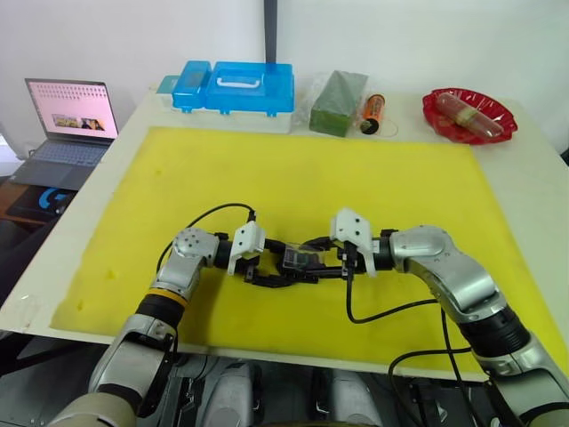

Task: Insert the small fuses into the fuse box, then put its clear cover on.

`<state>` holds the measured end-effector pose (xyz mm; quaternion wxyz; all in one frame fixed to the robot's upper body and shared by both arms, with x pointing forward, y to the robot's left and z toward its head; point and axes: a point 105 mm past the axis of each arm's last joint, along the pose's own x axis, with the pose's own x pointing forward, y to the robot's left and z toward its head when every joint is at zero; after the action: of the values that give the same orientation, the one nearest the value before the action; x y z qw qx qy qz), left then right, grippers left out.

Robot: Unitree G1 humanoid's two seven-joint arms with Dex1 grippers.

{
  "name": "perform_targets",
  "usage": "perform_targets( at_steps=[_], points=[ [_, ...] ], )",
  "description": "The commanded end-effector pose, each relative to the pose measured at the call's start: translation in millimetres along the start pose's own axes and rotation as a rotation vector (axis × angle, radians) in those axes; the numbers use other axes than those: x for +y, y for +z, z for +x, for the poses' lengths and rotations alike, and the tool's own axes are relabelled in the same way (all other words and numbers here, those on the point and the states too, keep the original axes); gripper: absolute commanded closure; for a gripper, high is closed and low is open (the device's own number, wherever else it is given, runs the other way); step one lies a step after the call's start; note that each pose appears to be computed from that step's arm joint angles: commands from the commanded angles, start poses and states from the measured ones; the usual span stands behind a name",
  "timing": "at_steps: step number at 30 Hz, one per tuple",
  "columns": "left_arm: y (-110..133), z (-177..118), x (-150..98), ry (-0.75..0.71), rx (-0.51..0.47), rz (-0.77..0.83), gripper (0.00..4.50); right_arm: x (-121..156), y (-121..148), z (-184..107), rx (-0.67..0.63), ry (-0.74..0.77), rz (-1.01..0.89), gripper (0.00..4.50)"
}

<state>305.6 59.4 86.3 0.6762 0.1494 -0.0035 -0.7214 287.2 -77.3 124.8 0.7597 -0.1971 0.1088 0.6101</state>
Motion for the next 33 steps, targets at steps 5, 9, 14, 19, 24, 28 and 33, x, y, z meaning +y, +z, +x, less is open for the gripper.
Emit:
perform_targets(
  at_steps=[5,9,14,19,24,28,33],
  points=[
    [-1.4,3.8,-4.0,-0.025,0.007,-0.002,1.68,0.2,-6.1,0.9,0.033,0.017,-0.002,2.68],
    [-1.5,4.0,-4.5,-0.025,0.006,-0.003,1.68,0.1,-7.6,2.0,0.038,0.018,0.001,2.68],
    [-1.9,4.3,-5.7,-0.025,0.006,-0.005,1.68,-5.2,-2.2,1.7,0.011,0.001,-0.003,1.95],
    [-2.5,4.3,-6.5,-0.024,0.007,-0.004,1.68,-7.3,10.4,-6.4,-0.041,-0.014,-0.016,0.36],
    [-3.1,4.0,-7.8,-0.024,0.007,-0.004,1.68,-7.7,26.7,-19.2,-0.095,-0.035,-0.014,0.03],
    [-3.6,3.7,-8.2,-0.023,0.007,-0.002,1.68,-8.3,52.1,-34.2,-0.168,-0.074,0.037,0.03],
    [-3.3,4.2,-6.7,-0.017,0.004,0.001,1.68,-9.0,70.2,-39.1,-0.258,-0.132,0.023,0.46]
  ],
)
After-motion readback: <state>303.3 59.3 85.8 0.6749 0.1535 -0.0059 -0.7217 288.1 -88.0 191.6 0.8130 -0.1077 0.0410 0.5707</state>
